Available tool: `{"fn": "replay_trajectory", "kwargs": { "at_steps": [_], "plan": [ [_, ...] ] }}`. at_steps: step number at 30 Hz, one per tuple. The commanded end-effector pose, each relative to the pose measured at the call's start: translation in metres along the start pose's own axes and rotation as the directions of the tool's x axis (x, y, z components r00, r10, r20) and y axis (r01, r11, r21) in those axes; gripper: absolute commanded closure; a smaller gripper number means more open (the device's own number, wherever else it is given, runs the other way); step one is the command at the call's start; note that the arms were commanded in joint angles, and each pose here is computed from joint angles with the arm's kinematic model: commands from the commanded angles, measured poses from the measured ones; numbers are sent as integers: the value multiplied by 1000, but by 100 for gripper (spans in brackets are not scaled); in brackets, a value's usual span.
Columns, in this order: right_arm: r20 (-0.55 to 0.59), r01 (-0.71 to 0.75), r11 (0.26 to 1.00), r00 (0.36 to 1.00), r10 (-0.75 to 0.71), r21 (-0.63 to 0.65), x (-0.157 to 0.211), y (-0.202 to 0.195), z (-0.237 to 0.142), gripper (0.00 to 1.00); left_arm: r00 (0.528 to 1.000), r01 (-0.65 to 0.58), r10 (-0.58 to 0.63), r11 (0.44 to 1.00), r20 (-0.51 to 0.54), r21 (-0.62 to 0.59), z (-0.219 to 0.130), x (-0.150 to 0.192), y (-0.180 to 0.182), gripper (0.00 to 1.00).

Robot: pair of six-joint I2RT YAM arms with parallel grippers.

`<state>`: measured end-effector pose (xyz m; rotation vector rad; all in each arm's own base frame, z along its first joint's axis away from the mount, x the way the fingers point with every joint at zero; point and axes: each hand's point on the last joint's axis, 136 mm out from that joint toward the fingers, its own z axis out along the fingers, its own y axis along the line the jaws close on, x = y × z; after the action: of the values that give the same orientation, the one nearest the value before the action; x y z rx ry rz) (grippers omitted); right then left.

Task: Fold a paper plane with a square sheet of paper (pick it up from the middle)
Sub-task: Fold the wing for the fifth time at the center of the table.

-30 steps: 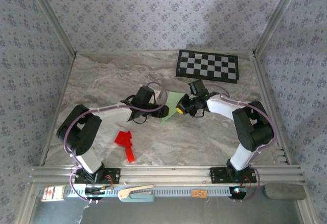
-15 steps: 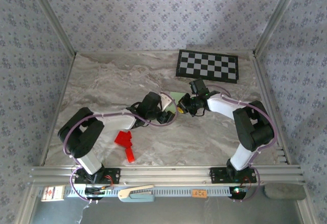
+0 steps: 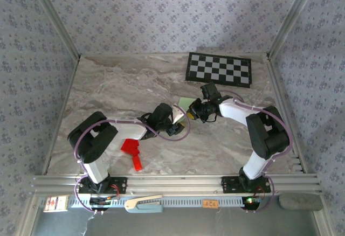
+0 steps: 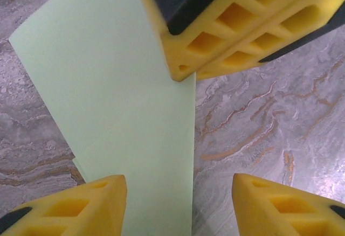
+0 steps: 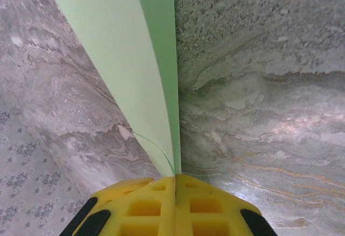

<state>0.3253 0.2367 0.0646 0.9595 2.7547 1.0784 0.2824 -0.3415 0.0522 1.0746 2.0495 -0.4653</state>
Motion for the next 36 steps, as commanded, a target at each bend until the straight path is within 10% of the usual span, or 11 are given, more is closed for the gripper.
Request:
{"fn": "replay_trajectory", "kwargs": {
  "at_steps": [1, 14, 27, 36],
  "plan": [
    [-7, -21, 1000, 1000, 21, -23, 2, 11, -11, 100, 999, -30, 31, 999, 17, -31, 6, -1, 3, 49],
    [-29, -58, 998, 998, 58, -4, 6, 7, -9, 94, 1000, -23, 23, 998, 6, -65, 10, 9, 9, 65],
    [-27, -77, 994, 996, 79, 80, -1, -10, -3, 60, 999, -33, 32, 998, -12, -57, 14, 18, 7, 77],
    [-37, -84, 991, 995, 88, 109, -9, -14, 3, 56, 1000, -26, 25, 999, -10, -40, 14, 22, 4, 80]
  ]
}}
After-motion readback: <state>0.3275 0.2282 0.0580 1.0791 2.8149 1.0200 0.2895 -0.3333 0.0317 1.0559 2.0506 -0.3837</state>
